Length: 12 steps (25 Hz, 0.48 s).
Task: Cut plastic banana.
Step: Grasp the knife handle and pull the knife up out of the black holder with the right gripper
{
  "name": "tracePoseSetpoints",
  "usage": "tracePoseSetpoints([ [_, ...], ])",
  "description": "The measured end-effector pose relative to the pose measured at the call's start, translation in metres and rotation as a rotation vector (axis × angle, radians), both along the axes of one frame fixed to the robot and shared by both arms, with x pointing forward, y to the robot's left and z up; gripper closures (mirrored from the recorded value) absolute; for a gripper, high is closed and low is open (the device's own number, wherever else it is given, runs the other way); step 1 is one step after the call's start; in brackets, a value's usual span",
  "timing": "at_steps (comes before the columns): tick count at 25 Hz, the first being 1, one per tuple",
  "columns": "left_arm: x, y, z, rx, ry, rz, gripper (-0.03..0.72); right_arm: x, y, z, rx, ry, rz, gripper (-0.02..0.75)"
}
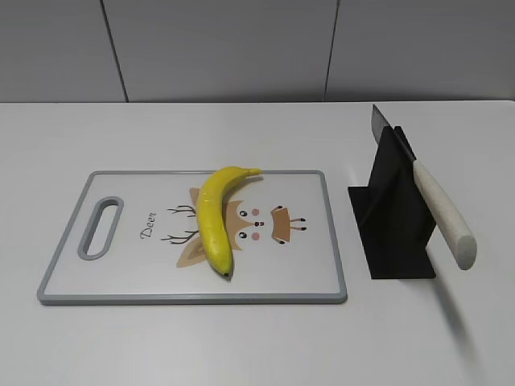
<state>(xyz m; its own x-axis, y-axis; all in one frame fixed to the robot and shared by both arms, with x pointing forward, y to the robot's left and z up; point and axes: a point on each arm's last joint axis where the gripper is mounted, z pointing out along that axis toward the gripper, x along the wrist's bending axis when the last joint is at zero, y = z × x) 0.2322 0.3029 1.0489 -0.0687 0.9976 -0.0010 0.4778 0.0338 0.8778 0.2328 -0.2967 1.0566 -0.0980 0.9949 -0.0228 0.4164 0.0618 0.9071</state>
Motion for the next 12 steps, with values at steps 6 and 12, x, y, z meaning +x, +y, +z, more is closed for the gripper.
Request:
tracePoseSetpoints([
  [6,0.0,0.0,0.0,0.0,0.0,0.0,0.109,0.0,0.0,0.0001,0.0,-0.001,0.0,0.204],
  [12,0.0,0.0,0.0,0.0,0.0,0.0,0.109,0.0,0.0,0.0,0.0,0.0,0.0,0.204],
])
